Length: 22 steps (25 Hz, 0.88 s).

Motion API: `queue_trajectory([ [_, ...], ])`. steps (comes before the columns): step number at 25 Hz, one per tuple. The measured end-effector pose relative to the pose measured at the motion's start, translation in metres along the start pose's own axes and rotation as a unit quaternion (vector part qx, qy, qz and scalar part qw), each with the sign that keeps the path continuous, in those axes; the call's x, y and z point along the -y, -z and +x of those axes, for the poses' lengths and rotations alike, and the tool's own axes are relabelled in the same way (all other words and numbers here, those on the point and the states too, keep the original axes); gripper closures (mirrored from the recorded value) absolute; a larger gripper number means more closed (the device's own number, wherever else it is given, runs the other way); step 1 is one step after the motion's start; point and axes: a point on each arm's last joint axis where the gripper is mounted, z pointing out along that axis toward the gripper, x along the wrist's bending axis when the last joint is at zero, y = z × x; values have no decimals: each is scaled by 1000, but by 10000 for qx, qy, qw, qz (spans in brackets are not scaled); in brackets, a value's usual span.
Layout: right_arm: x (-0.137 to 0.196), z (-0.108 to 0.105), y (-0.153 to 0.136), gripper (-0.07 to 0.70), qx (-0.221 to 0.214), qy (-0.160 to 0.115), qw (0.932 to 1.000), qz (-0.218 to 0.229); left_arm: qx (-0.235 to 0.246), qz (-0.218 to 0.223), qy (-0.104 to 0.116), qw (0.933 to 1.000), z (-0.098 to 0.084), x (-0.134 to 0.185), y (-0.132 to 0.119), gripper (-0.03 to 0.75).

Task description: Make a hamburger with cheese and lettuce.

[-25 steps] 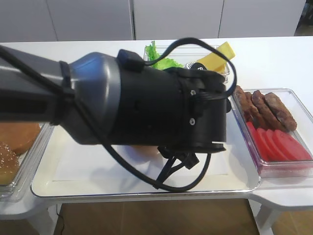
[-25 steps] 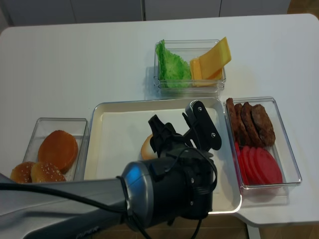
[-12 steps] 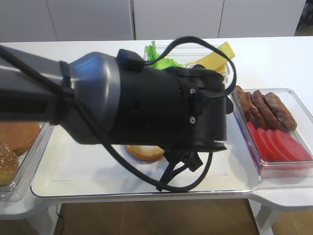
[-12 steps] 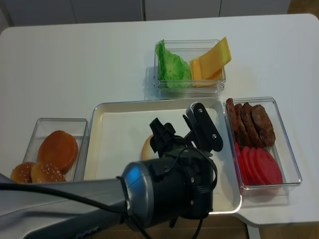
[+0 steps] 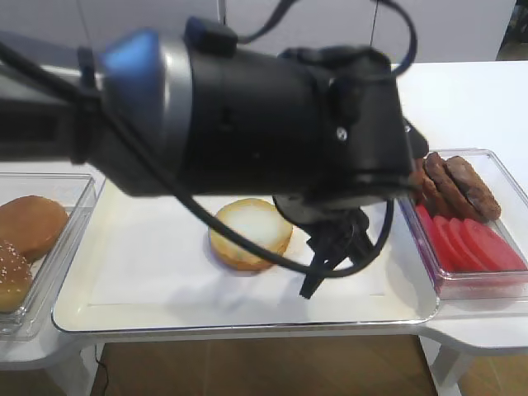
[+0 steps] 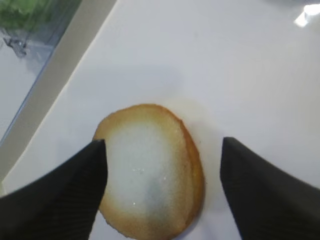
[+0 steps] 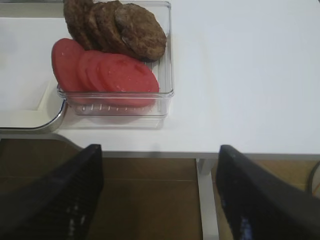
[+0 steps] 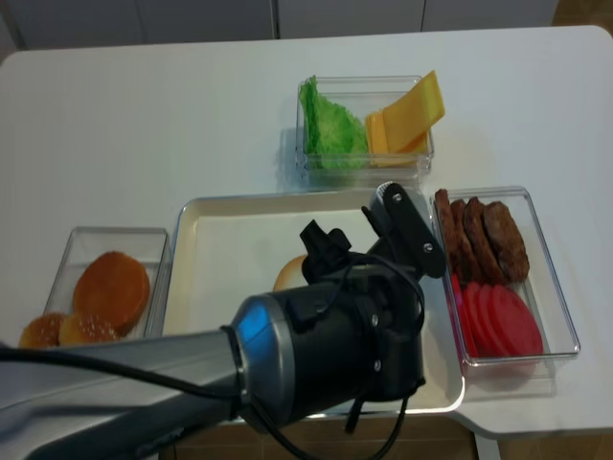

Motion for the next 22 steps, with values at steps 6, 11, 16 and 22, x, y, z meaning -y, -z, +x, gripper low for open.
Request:
queue_trajectory([
  [6,0,0,0,82,0,0,10000,0,533,-128,-133,9984,22,-21,27,197],
  [11,0,0,0,82,0,-52,10000,0,1160,356,168,9925,60,-15,20,197],
  [16,0,0,0,82,0,-61,10000,0,1719,747,695,9798,105,-4,10,200],
  [22,0,0,0,82,0,-63,10000,0,1910,912,1500,9658,169,16,8,225],
])
